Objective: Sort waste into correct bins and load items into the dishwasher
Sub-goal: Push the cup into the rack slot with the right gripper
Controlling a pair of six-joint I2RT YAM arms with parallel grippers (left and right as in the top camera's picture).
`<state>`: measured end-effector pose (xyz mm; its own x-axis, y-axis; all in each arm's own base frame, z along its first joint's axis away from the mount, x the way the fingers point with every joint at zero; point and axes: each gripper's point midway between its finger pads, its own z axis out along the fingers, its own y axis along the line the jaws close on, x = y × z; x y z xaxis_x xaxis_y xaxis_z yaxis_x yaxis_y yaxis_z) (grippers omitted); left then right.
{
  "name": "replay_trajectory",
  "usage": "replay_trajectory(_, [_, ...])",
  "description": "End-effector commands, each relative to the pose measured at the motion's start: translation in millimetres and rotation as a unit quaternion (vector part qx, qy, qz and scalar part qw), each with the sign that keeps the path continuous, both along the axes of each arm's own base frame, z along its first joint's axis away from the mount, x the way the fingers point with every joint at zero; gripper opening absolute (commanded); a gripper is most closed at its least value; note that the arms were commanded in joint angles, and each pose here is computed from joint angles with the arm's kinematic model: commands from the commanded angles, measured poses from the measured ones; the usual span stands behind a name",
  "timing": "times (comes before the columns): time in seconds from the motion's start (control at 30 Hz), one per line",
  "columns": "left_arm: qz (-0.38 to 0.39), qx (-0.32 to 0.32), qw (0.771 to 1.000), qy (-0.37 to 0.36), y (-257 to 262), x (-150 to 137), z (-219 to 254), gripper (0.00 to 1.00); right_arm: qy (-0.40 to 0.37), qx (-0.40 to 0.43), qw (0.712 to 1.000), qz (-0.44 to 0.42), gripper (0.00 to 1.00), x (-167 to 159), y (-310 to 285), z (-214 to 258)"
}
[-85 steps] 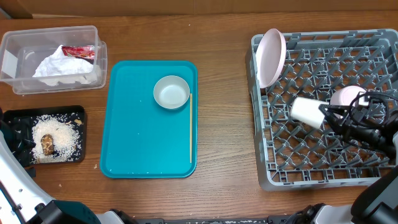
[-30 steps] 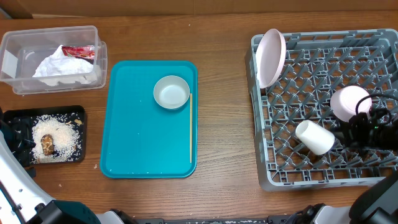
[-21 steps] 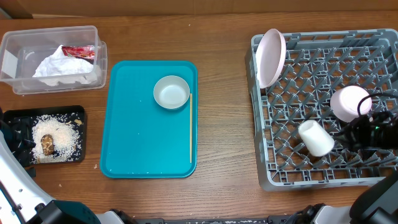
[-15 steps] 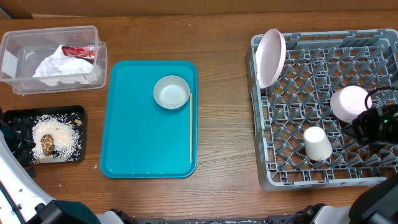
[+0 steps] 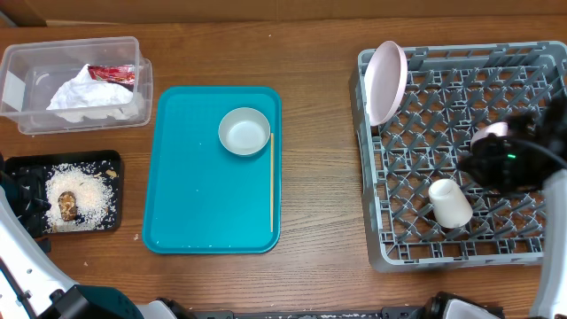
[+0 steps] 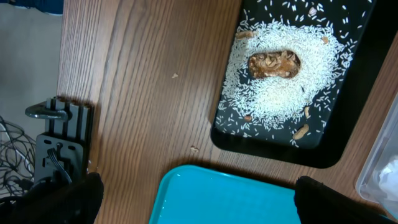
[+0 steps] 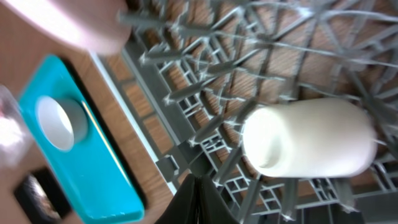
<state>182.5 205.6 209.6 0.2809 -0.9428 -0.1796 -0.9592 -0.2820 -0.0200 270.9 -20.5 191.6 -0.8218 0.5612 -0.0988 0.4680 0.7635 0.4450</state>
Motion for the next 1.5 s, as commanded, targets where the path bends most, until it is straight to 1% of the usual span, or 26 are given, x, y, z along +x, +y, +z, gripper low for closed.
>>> replay_trajectory(0.0, [0.010, -0.001, 1.000, 0.003, 0.3, -1.7, -1.7, 1.00, 0.057, -0.076, 0.995, -0.028, 0.04, -8.3, -1.9, -24.0])
replay_trajectory(0.1, [0.010, -0.001, 1.000, 0.003, 0.3, -1.7, -1.7, 1.00, 0.083, -0.109, 0.990, -0.043, 0.04, -12.6, -4.5, -37.1])
replay_trajectory(0.27, [0.010, -0.001, 1.000, 0.003, 0.4, -1.7, -1.7, 1.00, 0.117, -0.105, 0.987, -0.038, 0.04, -15.0, -1.9, -58.6])
replay_trajectory(0.57, [0.010, -0.001, 1.000, 0.003, 0.3, -1.7, -1.7, 1.00, 0.150, -0.103, 0.983, -0.035, 0.04, -11.4, -3.5, -77.6])
replay_trajectory(0.67, [0.010, -0.001, 1.000, 0.003, 0.3, -1.7, -1.7, 1.00, 0.152, -0.107, 0.982, -0.040, 0.04, -11.6, -5.5, -77.9])
replay_trajectory(0.73, [0.010, -0.001, 1.000, 0.003, 0.4, -1.7, -1.7, 1.00, 0.160, -0.127, 0.977, -0.061, 0.04, -14.1, -13.4, -78.6])
replay_trajectory(0.8, [0.010, -0.001, 1.000, 0.003, 0.3, -1.7, -1.7, 1.00, 0.174, -0.163, 0.967, -0.090, 0.04, -19.4, -27.5, -78.9])
replay_trajectory(0.87, [0.010, -0.001, 1.000, 0.003, 0.3, -1.7, -1.7, 1.00, 0.177, -0.175, 0.963, -0.101, 0.04, -20.9, -32.0, -78.6])
replay_trajectory(1.0, [0.010, -0.001, 1.000, 0.003, 0.3, -1.7, -1.7, 1.00, 0.175, -0.178, 0.963, -0.103, 0.04, -19.9, -33.4, -73.9])
replay_trajectory(1.13, [0.010, -0.001, 1.000, 0.003, 0.3, -1.7, -1.7, 1.00, 0.182, -0.205, 0.953, -0.131, 0.04, -22.9, -44.4, -58.9])
replay_trajectory(1.27, [0.010, -0.001, 1.000, 0.003, 0.3, -1.7, -1.7, 1.00, 0.188, -0.214, 0.949, -0.133, 0.04, -26.3, -47.3, -47.3])
replay_trajectory(1.37, [0.010, -0.001, 1.000, 0.003, 0.4, -1.7, -1.7, 1.00, 0.200, -0.229, 0.940, -0.154, 0.04, -33.3, -53.2, -44.6])
replay_trajectory(1.47, [0.010, -0.001, 1.000, 0.003, 0.4, -1.7, -1.7, 1.00, 0.206, -0.227, 0.940, -0.153, 0.04, -36.1, -51.8, -44.7])
